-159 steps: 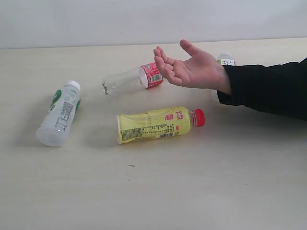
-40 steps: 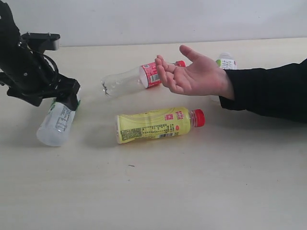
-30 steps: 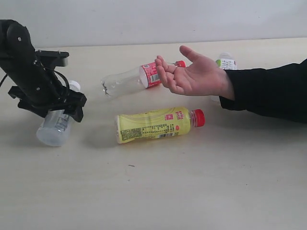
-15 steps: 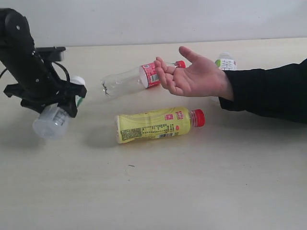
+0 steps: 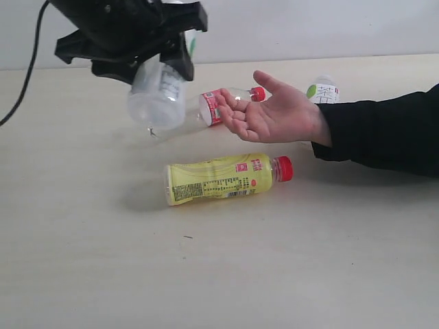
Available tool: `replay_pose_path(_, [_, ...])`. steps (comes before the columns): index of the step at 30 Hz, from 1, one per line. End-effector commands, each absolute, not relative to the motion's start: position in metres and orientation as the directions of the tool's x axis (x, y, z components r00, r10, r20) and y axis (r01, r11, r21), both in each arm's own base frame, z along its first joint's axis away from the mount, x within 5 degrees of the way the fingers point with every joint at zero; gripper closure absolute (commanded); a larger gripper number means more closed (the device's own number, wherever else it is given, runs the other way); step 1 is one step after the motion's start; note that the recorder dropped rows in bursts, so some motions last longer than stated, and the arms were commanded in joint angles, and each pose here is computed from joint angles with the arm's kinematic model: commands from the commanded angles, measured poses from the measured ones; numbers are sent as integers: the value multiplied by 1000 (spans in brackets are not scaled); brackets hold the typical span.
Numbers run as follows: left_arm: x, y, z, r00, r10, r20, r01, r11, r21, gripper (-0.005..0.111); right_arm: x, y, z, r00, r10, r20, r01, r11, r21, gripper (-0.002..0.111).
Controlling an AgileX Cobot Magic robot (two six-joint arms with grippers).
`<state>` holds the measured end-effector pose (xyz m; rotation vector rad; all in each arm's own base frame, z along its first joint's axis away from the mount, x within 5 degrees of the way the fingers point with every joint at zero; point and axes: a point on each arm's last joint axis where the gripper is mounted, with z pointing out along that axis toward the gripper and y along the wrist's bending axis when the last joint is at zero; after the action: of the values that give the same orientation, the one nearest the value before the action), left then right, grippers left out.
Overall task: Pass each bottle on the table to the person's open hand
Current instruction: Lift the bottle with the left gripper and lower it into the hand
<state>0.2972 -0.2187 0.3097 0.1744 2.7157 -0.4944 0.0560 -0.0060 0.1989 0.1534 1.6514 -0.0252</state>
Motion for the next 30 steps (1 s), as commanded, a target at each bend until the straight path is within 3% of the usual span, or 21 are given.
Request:
replay_pose_path(1, [295, -248, 316, -925, 38, -377, 183, 916, -356, 107, 56, -6, 197, -77, 82, -994, 118, 990, 72, 108])
replay_pose_path(7, [305, -289, 306, -927, 65, -371, 208, 909, -361, 107, 56, -6, 197, -77, 82, -994, 118, 990, 72, 108])
replay_pose_path(11, [329, -321, 280, -909, -44, -415, 162, 879, -448, 107, 56, -6, 197, -77, 82, -994, 118, 990, 72, 108])
replay_pose_path(17, [349, -340, 227, -916, -146, -375, 68, 862, -502, 107, 56, -6, 197, -77, 82, -994, 118, 990, 72, 108])
replay_pose_path(24, [356, -339, 218, -912, -162, -377, 56, 861, -506, 106, 56, -6, 198, -75, 81, -994, 118, 990, 72, 108])
replay_pose_path(27, [357, -338, 219, -908, -169, -382, 56, 857, -513, 99, 56, -6, 198, -74, 81, -994, 118, 990, 72, 108])
replay_pose_path(30, [358, -339, 219, -908, -198, -370, 30, 849, -528, 82, 56, -6, 198, -74, 81, -994, 118, 990, 72, 108])
